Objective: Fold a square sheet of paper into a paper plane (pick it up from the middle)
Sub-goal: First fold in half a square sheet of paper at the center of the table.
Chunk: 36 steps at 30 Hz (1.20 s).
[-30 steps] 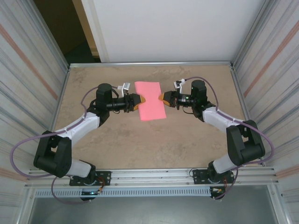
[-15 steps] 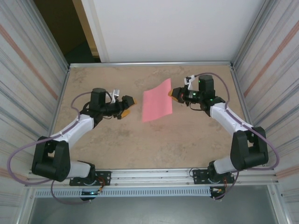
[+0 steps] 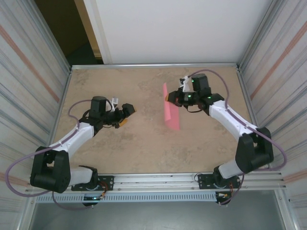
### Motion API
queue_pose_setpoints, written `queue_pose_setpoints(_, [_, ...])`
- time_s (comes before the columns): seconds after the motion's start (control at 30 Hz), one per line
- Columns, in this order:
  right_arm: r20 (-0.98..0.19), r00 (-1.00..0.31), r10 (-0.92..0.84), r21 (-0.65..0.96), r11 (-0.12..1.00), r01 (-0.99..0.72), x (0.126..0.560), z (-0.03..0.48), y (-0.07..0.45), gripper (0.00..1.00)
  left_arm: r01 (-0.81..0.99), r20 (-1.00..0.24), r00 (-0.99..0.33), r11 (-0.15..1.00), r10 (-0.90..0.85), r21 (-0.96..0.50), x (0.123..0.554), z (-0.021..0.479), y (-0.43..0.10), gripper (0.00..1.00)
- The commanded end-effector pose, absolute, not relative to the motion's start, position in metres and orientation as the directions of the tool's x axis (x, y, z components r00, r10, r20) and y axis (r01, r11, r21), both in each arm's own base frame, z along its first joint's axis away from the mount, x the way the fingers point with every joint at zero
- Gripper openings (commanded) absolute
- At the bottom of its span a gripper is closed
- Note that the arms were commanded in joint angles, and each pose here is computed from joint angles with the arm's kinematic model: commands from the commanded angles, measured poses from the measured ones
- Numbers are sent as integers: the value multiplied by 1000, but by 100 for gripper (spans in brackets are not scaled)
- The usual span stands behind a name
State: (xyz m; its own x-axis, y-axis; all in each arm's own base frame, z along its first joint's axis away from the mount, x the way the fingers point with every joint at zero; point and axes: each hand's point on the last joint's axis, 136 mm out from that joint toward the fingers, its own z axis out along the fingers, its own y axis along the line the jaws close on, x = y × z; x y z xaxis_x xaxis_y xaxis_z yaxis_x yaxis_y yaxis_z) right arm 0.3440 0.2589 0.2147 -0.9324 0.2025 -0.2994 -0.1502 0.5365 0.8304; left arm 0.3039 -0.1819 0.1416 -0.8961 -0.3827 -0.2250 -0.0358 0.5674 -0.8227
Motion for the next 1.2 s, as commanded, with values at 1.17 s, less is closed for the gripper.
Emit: queue_pose_setpoints(1.17, [-69,-976,206,831,553,58,356,53,283,2,15,-221,-961,765,-167,-643,319,70,-275,78])
